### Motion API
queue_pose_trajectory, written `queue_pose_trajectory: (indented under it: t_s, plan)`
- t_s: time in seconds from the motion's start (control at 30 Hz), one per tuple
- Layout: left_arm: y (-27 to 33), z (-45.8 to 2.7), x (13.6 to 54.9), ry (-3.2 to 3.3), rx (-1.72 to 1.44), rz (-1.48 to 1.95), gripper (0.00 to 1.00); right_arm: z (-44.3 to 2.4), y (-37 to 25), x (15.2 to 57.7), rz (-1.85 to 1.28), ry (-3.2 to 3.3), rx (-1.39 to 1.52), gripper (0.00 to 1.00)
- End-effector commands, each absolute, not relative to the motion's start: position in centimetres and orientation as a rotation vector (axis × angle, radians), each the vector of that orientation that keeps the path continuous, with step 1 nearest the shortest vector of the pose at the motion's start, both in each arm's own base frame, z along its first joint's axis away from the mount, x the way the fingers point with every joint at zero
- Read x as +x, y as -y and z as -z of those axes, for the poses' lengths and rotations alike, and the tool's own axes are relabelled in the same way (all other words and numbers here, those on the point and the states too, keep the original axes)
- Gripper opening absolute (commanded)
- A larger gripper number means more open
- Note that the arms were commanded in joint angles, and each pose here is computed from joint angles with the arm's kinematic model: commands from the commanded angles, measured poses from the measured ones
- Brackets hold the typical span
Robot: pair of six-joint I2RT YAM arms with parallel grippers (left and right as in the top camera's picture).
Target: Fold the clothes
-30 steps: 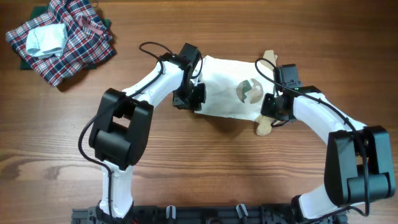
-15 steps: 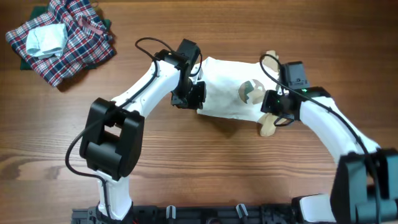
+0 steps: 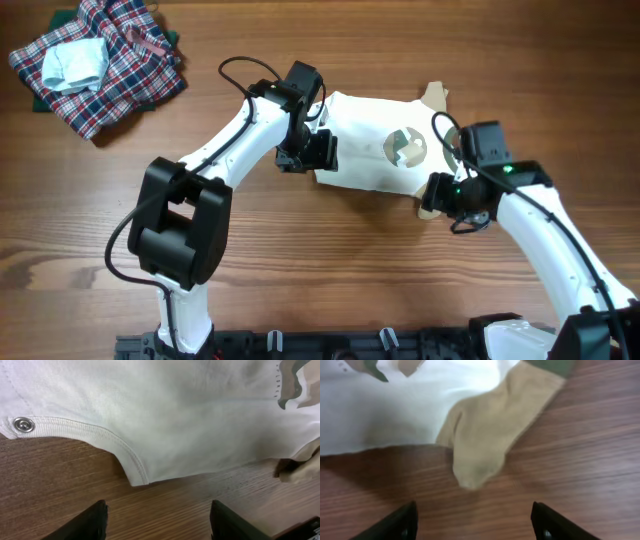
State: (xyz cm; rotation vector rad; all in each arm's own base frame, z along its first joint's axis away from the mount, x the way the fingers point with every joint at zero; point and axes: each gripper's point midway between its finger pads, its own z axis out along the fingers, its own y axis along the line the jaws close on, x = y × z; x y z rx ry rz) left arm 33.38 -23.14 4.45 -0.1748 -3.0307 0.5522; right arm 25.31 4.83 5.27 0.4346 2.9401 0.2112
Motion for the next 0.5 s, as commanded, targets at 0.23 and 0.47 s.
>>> queue_pose_trajectory:
  t_s: [0.23, 0.47]
  plan:
    - [23.5, -5.6, 33.9, 3.062, -0.209, -0.571, 0.68, -1.6, -6.5, 25.2, -0.377, -2.900, 0.438, 0.62]
    - [23.5, -5.6, 33.8, 3.062, -0.209, -0.571, 0.69, -0.8, -6.5, 25.3, -0.379, -2.886, 0.429, 0.50]
